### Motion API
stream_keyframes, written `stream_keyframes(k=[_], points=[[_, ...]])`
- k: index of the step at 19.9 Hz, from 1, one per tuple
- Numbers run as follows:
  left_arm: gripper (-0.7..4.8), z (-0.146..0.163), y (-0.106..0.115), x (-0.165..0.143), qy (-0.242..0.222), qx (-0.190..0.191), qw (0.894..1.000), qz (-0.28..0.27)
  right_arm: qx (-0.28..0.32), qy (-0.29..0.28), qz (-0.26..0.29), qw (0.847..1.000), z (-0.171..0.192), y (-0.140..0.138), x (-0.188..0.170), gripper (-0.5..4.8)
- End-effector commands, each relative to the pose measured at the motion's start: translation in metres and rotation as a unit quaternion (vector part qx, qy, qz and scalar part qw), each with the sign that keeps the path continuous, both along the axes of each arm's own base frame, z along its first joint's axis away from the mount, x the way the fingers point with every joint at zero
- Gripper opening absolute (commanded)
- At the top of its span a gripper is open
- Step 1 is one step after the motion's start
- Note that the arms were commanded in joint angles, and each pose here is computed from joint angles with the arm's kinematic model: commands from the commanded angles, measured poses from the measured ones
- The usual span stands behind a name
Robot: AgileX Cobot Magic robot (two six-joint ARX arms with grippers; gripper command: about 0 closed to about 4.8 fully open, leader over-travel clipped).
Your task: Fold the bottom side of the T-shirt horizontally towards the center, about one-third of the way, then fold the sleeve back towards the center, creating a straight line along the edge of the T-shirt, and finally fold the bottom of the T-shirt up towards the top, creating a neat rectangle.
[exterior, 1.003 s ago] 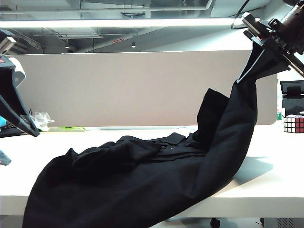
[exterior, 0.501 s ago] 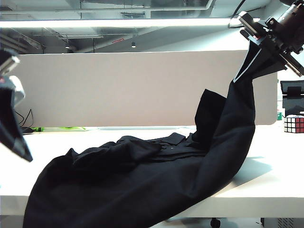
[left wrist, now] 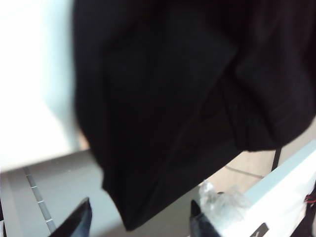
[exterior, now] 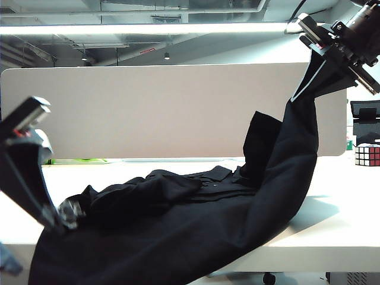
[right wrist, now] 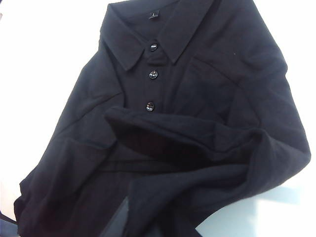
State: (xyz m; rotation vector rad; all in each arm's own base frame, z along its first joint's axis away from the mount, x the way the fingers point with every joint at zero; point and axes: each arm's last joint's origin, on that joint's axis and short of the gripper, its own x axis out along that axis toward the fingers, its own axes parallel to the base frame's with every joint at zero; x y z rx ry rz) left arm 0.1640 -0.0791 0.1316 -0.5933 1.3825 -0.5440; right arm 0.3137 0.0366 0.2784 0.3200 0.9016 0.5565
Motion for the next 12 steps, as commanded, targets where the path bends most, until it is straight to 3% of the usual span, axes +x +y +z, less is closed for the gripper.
stream_keyframes(k=[1, 3, 5, 8, 10, 12], points=[[2.47, -0.004, -0.018, 0.004, -0.021, -0.011, 0.999, -0.026, 0.001, -0.015, 0.004, 1.0, 0.004, 0.0, 0.0, -0.05], [2.44, -0.004, -0.024, 0.004, -0.03, -0.011, 0.999, -0.032, 0.001, -0.014, 0.003, 1.0, 0.004, 0.0, 0.0, -0.05], [1.5, -0.004, -0.029, 0.003, -0.046, 0.004, 0.998, -0.035, 0.001, -0.014, 0.003, 1.0, 0.004, 0.0, 0.0, -0.05], [0.88, -0.004, -0.029, 0.004, -0.057, 0.01, 0.998, -0.034, 0.001, -0.013, 0.003, 1.0, 0.004, 0.0, 0.0, -0.05], [-0.06, -0.002, -0.031, 0.005, -0.067, -0.006, 0.997, -0.04, 0.0, -0.012, 0.003, 1.0, 0.004, 0.0, 0.0, -0.05], [-0.06, 0.002, -0.034, 0.008, -0.078, -0.043, 0.995, -0.05, 0.0, -0.013, 0.002, 1.0, 0.004, 0.0, 0.0, -0.05]])
